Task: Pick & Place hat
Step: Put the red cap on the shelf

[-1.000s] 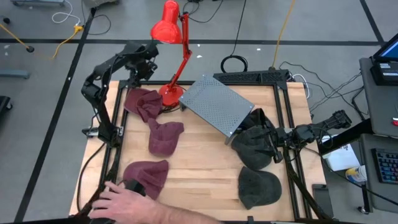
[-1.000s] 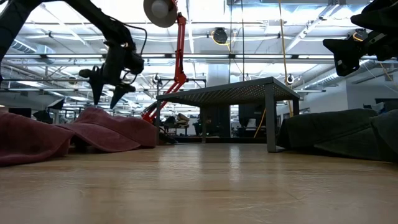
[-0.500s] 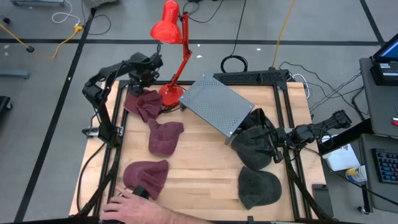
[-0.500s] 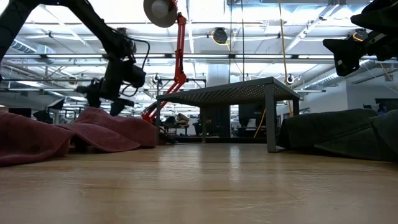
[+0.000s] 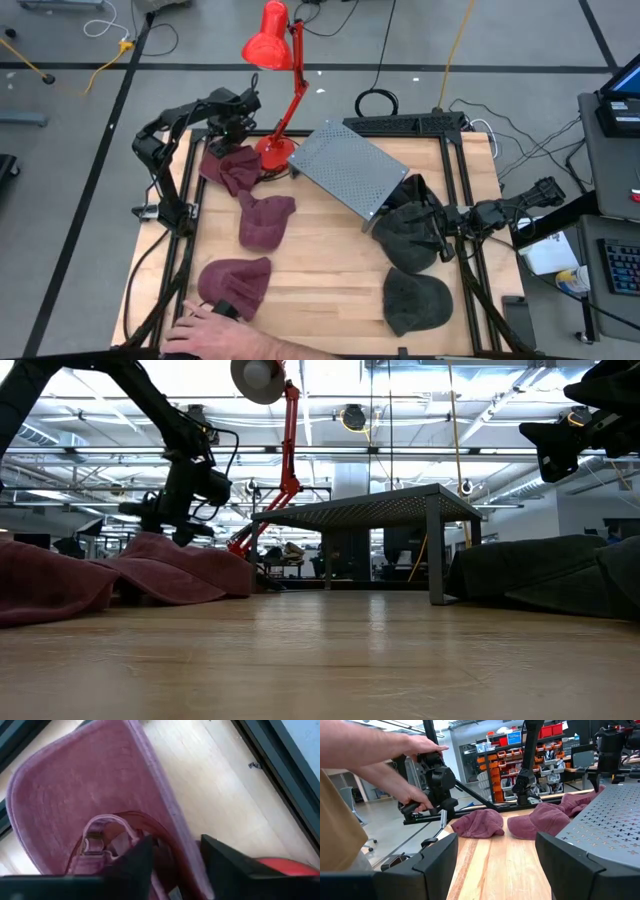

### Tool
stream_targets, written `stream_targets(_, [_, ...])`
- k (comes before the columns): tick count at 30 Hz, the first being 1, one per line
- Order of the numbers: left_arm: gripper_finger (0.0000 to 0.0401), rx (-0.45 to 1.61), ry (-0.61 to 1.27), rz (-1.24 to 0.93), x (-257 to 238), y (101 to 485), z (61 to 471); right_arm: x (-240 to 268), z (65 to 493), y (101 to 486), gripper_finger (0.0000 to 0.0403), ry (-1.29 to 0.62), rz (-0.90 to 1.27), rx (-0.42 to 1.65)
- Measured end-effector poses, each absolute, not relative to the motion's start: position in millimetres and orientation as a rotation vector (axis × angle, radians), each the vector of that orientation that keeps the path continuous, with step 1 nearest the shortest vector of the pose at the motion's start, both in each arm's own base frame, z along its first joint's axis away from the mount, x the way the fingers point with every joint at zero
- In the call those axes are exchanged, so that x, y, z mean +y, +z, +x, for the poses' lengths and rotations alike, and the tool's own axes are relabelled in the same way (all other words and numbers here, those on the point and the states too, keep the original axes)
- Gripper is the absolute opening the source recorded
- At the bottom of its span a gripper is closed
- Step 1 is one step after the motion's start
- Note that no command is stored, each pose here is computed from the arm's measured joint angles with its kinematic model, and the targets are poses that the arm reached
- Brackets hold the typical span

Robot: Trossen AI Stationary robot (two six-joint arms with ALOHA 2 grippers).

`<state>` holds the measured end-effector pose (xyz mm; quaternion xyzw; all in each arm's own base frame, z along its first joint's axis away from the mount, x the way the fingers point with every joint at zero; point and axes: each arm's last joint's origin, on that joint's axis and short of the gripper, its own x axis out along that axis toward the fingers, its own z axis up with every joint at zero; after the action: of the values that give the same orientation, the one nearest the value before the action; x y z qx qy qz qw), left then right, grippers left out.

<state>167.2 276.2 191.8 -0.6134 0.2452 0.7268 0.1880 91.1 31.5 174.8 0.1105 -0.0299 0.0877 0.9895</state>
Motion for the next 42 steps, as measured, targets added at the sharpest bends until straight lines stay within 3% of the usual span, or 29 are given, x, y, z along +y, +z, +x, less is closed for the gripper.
stream_targets(6, [0.0032,0.871,1.857,-1.676,274.9,192.1,168.6,31.5,91.1,174.7,0.0259,0.176,0.222,-0.059])
stream_targets(8, [0.0013,0.937,1.794,-1.643,273.3,193.5,168.7,31.6,91.1,174.6,0.0259,0.176,0.222,-0.059])
stream_targets(17, [0.0009,1.047,1.692,-1.506,258.7,218.1,163.2,31.5,91.1,174.8,0.0260,0.176,0.222,-0.060])
stream_targets(23, [0.0013,0.992,1.650,-1.445,244.3,247.7,155.6,31.5,91.1,174.7,0.0260,0.176,0.222,-0.060])
stream_targets(42, [0.0008,0.856,1.227,-1.147,169.1,333.2,141.9,31.6,91.1,174.6,0.0260,0.176,0.221,-0.059])
